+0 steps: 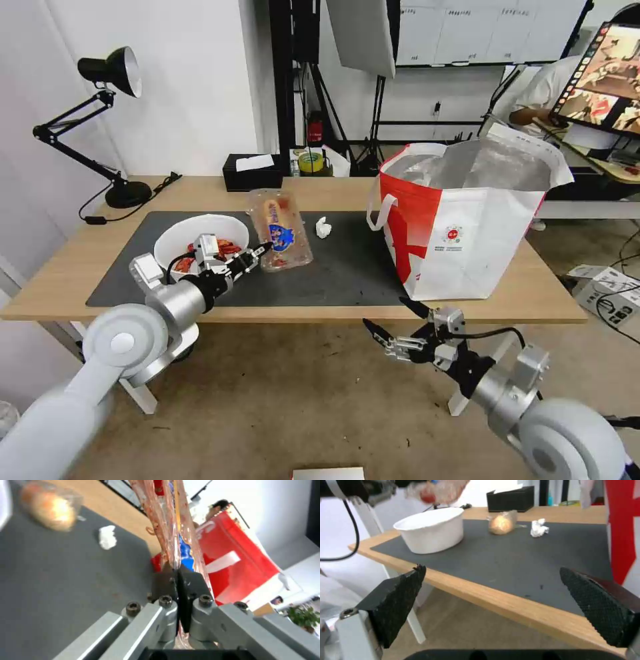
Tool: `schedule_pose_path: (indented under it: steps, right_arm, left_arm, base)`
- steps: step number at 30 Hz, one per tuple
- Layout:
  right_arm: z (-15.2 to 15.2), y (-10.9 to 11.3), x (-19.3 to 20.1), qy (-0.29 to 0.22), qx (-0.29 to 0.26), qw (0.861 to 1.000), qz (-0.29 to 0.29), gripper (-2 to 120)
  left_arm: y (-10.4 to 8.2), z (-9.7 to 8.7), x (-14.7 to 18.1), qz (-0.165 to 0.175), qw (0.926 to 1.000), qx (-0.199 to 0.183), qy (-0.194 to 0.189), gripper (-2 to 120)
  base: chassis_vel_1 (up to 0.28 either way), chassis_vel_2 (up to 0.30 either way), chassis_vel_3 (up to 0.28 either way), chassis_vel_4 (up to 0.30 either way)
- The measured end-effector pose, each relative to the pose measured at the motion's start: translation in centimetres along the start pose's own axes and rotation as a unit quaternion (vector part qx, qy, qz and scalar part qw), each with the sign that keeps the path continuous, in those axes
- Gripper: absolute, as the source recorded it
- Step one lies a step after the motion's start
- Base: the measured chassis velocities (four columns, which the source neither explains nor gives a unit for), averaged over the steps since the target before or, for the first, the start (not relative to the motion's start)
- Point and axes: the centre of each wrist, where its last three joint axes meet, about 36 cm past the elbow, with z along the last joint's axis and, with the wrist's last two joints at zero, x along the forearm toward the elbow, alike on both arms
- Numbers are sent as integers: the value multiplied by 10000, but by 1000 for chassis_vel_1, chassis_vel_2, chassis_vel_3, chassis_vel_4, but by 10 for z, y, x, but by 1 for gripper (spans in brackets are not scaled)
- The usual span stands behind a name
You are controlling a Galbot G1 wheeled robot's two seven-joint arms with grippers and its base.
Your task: Pick up the trash from the table and place it into the takeout bag.
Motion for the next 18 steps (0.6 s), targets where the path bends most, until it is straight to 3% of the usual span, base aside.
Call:
schedule_pose_path:
  steps: [18]
  right_arm:
    - [31,21,11,-145,-114,9988,448,100]
  left_arm:
    - [-47,-37,-59,763,9965,-275,175,0]
  base:
    - [0,0,0,0]
